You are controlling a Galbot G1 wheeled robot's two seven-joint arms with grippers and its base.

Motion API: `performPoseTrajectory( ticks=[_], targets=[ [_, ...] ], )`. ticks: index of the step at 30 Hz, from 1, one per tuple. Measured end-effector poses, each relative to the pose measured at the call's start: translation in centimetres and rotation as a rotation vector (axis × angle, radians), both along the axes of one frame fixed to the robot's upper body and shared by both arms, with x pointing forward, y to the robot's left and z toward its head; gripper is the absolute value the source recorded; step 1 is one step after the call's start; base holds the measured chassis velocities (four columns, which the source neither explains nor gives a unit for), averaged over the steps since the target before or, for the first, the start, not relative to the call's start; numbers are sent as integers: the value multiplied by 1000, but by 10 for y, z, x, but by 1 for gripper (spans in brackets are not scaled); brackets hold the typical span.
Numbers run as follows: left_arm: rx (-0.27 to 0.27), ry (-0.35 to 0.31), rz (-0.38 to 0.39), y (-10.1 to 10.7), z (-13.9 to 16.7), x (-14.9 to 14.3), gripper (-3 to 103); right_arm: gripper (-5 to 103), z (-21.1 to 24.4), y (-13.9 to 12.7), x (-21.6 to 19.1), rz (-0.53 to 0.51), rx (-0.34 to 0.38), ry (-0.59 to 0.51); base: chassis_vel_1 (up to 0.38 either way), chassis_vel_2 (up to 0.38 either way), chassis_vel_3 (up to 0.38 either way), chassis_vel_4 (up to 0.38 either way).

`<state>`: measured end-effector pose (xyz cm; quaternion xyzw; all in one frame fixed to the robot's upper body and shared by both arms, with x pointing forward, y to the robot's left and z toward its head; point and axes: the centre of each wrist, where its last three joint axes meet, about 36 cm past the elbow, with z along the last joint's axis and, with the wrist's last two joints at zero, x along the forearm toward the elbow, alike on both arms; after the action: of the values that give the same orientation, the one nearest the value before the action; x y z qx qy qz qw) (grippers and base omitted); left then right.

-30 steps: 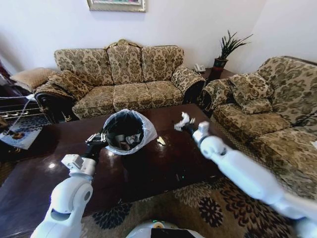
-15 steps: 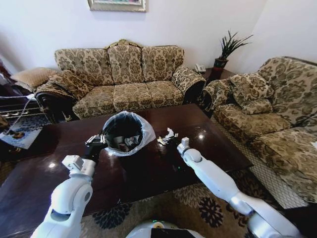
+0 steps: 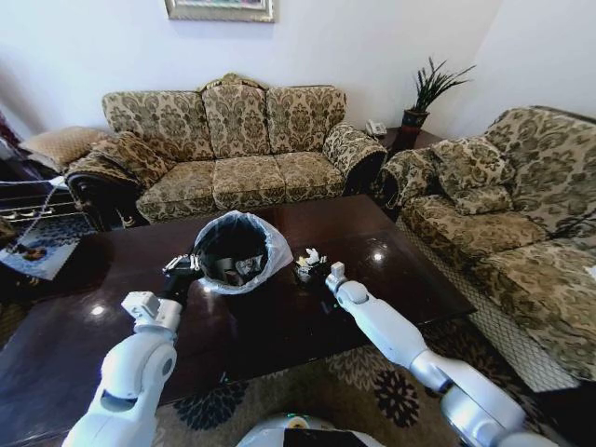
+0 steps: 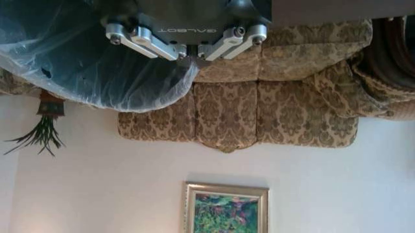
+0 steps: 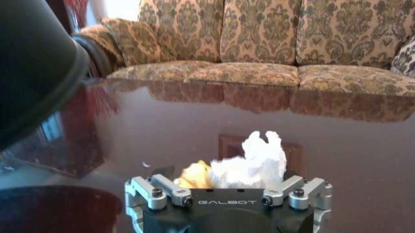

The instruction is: Move to the front of the table and place the trash on the table into the trash bin.

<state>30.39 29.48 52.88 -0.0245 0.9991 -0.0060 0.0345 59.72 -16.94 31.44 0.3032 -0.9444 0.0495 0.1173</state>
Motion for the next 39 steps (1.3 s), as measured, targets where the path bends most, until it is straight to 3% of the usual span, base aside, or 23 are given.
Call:
performPoseTrajectory(
  ticks=[3, 9, 12, 19, 21, 25, 27, 29, 32, 35, 36, 39],
  targets=[
    [0, -1, 0, 0, 0, 0, 3, 93, 0, 1, 4, -3, -15, 4, 0, 0, 0, 0],
    [-4, -9, -5, -1, 2, 2, 3, 69, 1, 4, 5, 14, -33, 18, 0, 0, 0, 0],
    [-5, -10, -6, -1, 2, 2, 3, 63, 1, 7, 5, 21, -36, 19, 0, 0, 0, 0],
    [-4, -15, -6, -1, 3, 2, 3, 31, -1, 14, 8, 33, -49, 20, 0, 0, 0, 0],
    [-4, -16, -6, -1, 4, 2, 3, 31, -2, 14, 8, 34, -52, 18, 0, 0, 0, 0],
    [-5, -17, -7, -1, 4, 2, 3, 10, -2, 13, 7, 31, -59, 13, 0, 0, 0, 0],
    [-5, -18, -7, -1, 4, 2, 3, 10, -1, 12, 7, 26, -58, 11, 0, 0, 0, 0],
    [-5, -19, -7, -1, 5, 1, 3, 3, 3, 10, 3, -3, -51, -5, 0, 0, 0, 0],
    [-6, -20, -8, -2, 5, 1, 3, 2, 19, 9, 0, -36, -27, -46, 0, 0, 0, 0],
    [-8, -17, -11, -3, 5, 1, 3, 2, 90, 10, -6, -49, 49, -178, 0, 0, 0, 0],
    [-8, -17, -11, -3, 5, 1, 3, 2, 90, 10, -6, -49, 49, -178, 0, 0, 0, 0],
    [-12, -15, -15, -5, 4, 0, 3, 2, 175, 16, -6, 6, 85, -339, 0, 0, 0, 0]
  ],
)
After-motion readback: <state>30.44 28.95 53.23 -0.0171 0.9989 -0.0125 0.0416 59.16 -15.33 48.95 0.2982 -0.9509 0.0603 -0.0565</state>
